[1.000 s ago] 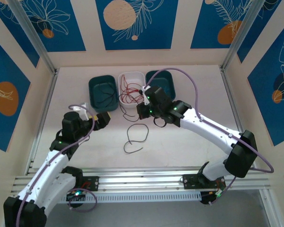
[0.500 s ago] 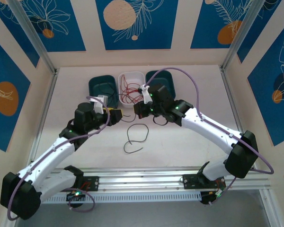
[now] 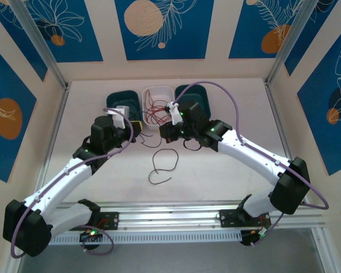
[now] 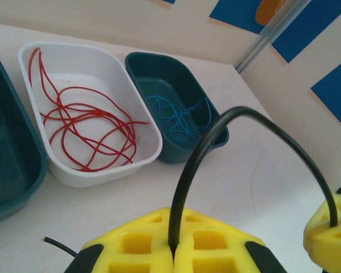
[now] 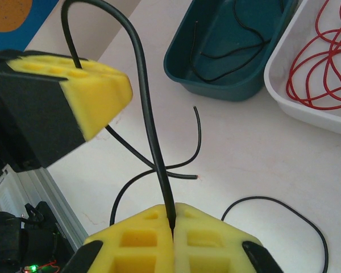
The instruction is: Untangle the cables
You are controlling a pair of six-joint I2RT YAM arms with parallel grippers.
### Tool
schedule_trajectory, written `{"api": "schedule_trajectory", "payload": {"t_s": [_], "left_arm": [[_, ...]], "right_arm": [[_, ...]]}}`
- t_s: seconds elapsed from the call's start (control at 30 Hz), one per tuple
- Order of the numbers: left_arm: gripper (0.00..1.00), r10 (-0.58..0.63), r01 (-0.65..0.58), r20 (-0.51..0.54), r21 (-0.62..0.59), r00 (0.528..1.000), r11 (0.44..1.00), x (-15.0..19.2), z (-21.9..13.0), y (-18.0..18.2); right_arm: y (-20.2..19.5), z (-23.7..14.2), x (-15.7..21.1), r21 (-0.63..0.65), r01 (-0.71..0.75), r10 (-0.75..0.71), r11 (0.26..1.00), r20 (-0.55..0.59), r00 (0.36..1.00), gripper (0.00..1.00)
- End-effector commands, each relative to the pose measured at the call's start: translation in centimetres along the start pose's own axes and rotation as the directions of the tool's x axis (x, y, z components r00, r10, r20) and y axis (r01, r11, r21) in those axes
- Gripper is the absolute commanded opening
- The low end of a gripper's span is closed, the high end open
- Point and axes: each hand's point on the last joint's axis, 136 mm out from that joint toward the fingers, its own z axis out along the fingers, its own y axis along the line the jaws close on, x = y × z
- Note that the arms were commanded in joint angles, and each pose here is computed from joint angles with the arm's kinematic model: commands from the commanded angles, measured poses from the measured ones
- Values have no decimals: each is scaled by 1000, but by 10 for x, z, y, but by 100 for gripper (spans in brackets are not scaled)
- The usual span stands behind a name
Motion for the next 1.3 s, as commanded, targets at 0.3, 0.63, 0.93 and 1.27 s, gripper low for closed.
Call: {"api": "schedule_trajectory", "payload": {"t_s": [0.3, 0.63, 0.93, 1.27], "left_arm": [[0, -25, 31, 48, -141, 999, 989, -71, -3, 14], [0, 2, 15, 66, -269, 998, 963, -115, 14, 58], [0, -50, 45, -4, -368, 999, 929, -99, 47, 112], [0, -185, 107, -96, -529, 978, 842, -50, 69, 181]], "right_arm": [[-34, -22, -5, 89, -69, 62, 994, 75, 995, 74], [-80, -46, 10, 261, -161, 132, 952, 126, 983, 99], [-92, -58, 15, 310, -193, 153, 931, 150, 977, 99], [-96, -60, 19, 330, -204, 166, 922, 140, 976, 99]]}}
